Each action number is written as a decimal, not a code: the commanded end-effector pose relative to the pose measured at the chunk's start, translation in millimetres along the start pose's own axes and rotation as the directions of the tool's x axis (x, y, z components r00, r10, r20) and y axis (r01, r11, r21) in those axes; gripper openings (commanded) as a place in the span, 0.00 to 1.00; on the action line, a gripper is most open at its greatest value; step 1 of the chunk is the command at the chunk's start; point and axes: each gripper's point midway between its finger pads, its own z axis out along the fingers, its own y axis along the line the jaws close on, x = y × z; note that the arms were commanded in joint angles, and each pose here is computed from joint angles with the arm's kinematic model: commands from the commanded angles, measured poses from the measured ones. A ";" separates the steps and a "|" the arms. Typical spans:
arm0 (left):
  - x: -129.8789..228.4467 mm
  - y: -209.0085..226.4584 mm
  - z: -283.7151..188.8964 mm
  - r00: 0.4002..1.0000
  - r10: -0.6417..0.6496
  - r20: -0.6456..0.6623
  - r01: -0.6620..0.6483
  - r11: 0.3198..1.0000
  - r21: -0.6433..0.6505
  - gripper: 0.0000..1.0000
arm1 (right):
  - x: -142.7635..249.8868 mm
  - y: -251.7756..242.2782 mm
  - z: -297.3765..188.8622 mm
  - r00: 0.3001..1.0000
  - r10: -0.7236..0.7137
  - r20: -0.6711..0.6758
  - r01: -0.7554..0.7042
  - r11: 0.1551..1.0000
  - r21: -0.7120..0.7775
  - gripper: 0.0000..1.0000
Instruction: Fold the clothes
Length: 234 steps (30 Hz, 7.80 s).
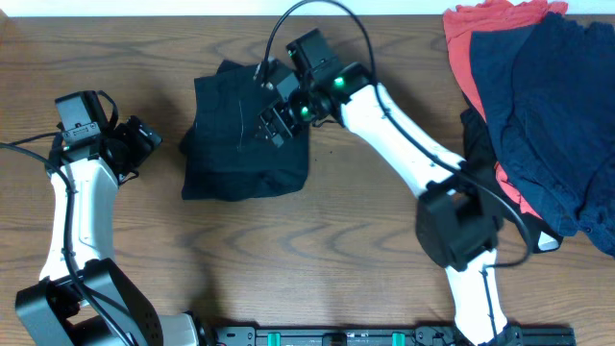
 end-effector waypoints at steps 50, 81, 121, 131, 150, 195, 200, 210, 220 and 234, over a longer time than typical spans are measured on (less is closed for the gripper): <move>47.3 -102.6 83.8 0.713 0.699 0.055 -0.679 0.669 0.303 0.92 | 27.7 -104.3 -135.1 0.966 0.244 -0.086 -0.214 0.941 0.261 0.99; 81.2 -124.5 108.0 0.822 0.567 -0.051 -0.515 0.779 0.358 0.06 | 29.2 -118.8 -139.9 0.972 0.219 -0.091 -0.177 0.925 0.335 0.99; -61.5 -112.4 168.6 0.516 -0.853 0.077 0.712 0.477 0.515 0.06 | 26.1 -119.9 -139.8 0.969 0.236 -0.071 -0.199 0.919 0.339 0.99; -52.3 -133.2 164.8 0.757 -0.644 0.111 0.511 0.690 0.513 0.98 | 18.8 -122.5 -139.7 0.975 0.218 -0.045 -0.190 0.920 0.342 0.99; -26.7 -168.5 36.9 0.939 0.198 0.280 -0.310 0.840 0.446 0.98 | 11.5 -123.3 -139.1 0.980 0.200 -0.020 -0.182 0.924 0.336 0.99; -11.7 -164.7 -111.0 0.763 0.426 0.486 -0.611 0.721 0.328 0.98 | 36.1 8.7 -409.0 0.969 -0.018 0.245 -0.164 0.693 0.702 0.99; -11.7 -164.7 -111.0 0.763 0.426 0.486 -0.611 0.721 0.328 0.98 | 42.5 9.2 -406.9 0.975 -0.001 0.224 -0.161 0.696 0.700 0.99; -11.7 -164.7 -111.0 0.763 0.426 0.486 -0.611 0.721 0.328 0.98 | 42.4 9.2 -406.9 0.974 -0.001 0.225 -0.161 0.696 0.700 0.99; -11.7 -164.7 -111.0 0.763 0.426 0.486 -0.611 0.721 0.328 0.98 | 45.1 10.3 -405.2 0.976 0.007 0.216 -0.158 0.701 0.695 0.99; -11.7 -164.7 -111.0 0.763 0.426 0.486 -0.611 0.721 0.328 0.98 | -7.1 -17.2 -419.5 0.889 -0.160 0.428 -0.223 0.666 0.712 0.99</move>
